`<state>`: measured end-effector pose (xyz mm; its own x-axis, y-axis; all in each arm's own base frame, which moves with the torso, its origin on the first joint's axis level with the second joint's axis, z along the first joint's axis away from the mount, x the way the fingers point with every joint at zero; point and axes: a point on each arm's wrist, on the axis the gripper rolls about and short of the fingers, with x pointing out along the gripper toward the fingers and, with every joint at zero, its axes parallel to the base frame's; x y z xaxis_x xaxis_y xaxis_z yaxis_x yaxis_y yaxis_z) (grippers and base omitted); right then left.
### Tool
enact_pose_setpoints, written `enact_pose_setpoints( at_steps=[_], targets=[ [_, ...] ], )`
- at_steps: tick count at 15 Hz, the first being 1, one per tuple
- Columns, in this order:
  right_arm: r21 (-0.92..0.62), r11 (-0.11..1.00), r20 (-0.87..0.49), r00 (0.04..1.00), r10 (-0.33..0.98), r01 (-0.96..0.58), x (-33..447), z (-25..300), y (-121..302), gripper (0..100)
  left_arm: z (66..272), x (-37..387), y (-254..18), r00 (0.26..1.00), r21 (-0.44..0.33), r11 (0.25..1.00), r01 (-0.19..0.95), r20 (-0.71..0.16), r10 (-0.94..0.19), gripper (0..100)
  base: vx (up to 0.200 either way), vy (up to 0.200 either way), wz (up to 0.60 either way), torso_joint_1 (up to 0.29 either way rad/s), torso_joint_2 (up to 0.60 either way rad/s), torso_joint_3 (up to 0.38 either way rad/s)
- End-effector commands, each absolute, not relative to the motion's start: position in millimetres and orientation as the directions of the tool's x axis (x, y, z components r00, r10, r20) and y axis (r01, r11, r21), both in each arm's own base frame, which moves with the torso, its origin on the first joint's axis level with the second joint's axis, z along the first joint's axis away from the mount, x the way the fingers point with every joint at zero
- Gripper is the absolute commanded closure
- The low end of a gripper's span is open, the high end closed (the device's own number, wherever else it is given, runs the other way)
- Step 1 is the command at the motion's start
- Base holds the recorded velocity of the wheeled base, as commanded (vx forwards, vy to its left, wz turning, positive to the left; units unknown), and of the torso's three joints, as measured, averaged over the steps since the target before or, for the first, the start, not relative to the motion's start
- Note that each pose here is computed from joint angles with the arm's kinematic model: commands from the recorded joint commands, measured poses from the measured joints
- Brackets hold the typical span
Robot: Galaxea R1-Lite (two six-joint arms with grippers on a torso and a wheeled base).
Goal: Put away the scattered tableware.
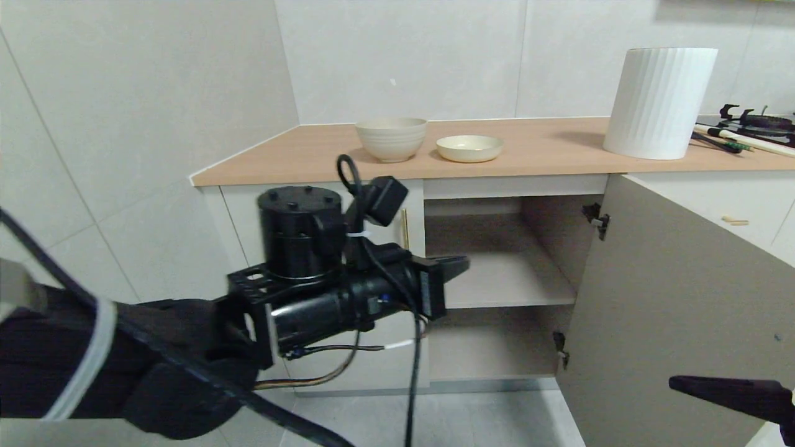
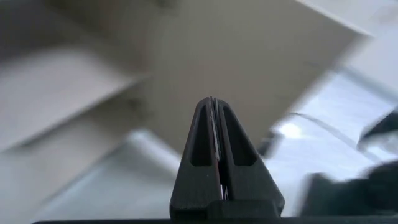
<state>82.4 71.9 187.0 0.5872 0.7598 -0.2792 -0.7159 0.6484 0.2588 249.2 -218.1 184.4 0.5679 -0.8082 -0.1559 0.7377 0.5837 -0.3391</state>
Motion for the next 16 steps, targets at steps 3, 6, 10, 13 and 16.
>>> enact_pose_setpoints(
  at_steps=[3, 6, 10, 13, 16],
  targets=[
    [0.247, 0.699, -0.331, 0.619, 0.712, -0.671, 108, 212, 90, 0, 224, 184, -94, 0.804, -0.241, 0.823, 0.514, -0.200, -0.560, 100, 0.000, 0.000, 0.00, 0.000, 0.00, 0.000],
    [0.240, 0.699, -0.308, 0.631, 0.713, -0.674, 127, 244, 104, 0, 233, 152, -69, 0.828, -0.247, 0.850, 0.465, -0.220, -0.516, 0, 0.000, 0.000, 0.00, 0.000, 0.00, 0.000],
    [0.250, 0.752, -0.397, 0.643, 0.654, -0.610, 153, 249, 113, 0, 242, 142, -54, 0.864, -0.289, 0.862, 0.417, -0.169, -0.475, 0, 0.000, 0.000, 0.00, 0.000, 0.00, 0.000],
    [0.230, 0.797, -0.428, 0.677, 0.599, -0.559, 147, 252, 106, 0, 241, 148, -52, 0.869, -0.283, 0.865, 0.414, -0.161, -0.469, 0, 0.000, 0.000, 0.00, 0.000, 0.00, 0.000],
    [0.217, 0.811, -0.399, 0.709, 0.582, -0.544, 141, 258, 101, 0, 240, 147, -52, 0.869, -0.283, 0.866, 0.412, -0.164, -0.467, 0, 0.000, 0.000, 0.00, 0.000, 0.00, 0.000]
  ],
)
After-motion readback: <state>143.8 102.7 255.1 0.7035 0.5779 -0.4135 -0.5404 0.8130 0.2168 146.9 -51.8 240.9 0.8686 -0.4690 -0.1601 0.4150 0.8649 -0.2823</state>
